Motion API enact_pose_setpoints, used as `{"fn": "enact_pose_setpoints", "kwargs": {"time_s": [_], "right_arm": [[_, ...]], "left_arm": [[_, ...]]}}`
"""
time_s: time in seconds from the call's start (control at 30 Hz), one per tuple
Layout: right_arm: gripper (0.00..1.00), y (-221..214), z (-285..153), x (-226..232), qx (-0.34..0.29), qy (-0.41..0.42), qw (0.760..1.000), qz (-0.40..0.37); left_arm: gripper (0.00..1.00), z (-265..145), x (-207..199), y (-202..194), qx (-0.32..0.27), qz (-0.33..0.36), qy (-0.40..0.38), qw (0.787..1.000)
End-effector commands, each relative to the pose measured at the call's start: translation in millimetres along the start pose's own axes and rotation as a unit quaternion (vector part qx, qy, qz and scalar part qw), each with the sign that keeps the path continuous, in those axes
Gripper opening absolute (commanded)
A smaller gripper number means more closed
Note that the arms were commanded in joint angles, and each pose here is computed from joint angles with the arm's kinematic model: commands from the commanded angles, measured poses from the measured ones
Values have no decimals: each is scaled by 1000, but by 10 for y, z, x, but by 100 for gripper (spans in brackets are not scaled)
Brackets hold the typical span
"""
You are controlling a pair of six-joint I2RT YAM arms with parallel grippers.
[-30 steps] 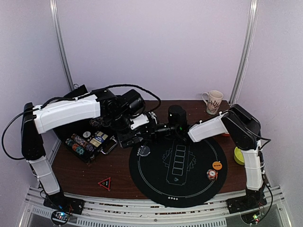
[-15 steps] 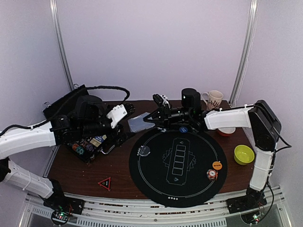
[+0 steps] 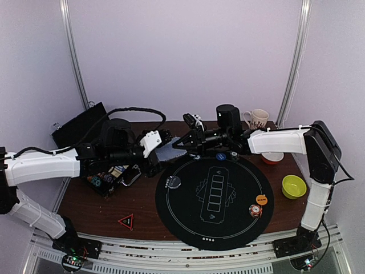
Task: Distribute texas hold em gaming equipment
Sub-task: Pass from the left arm to the right, then pass from the right arm to the left
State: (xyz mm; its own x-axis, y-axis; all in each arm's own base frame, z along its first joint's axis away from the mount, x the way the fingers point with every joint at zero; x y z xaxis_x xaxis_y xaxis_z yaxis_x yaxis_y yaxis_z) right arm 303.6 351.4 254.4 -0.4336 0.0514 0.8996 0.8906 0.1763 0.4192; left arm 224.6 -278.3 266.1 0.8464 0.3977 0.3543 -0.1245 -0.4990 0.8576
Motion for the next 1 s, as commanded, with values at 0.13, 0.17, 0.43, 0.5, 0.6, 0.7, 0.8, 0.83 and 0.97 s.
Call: {"fn": "enact_pose_setpoints", "kwargs": {"time_s": [0.13,0.17,0.43,0.5,0.6,0.7,0.8,0.83,0.97], "right_arm": [[0,115,-42,272,-20,17,999,-35],[0,117,-43,276,-20,17,999,-36],[0,110,-36,258,-19,18,999,-34],[0,107,-35,264,-18,19,999,-34],[0,110,-37,255,-19,18,999,-33],[0,108,-33,240,-18,17,999,-31],[0,104,-27,226,-18,15,999,-31],[0,105,-27,215,-18,14,999,-30],[21,108,-14,172,-15,-1,999,-36]], "left_arm": [[80,-11,94,96,-28,11,8,1000],[79,-4,102,92,-25,10,9,1000],[74,66,138,61,-5,10,17,1000],[74,82,146,72,-5,11,18,1000],[70,96,170,74,-1,11,25,1000],[66,88,170,101,-7,11,20,1000],[60,70,172,125,-13,10,18,1000],[58,69,168,125,-14,10,15,1000],[56,60,170,130,-8,9,14,1000]]}}
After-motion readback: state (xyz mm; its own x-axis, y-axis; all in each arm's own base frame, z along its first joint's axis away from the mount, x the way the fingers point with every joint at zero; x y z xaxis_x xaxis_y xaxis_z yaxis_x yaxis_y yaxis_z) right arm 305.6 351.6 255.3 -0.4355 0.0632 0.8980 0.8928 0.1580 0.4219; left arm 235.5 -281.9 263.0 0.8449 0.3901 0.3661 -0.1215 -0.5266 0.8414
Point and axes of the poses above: each gripper's point midway between its finger pads, its own z axis out along the fingers, its own x axis along the line the jaws close on, y = z × x, the point moved 8 cm from there along -z, back along the fingers, and after that the axes turned 2 degrees about -z, right-handed, at the moved point
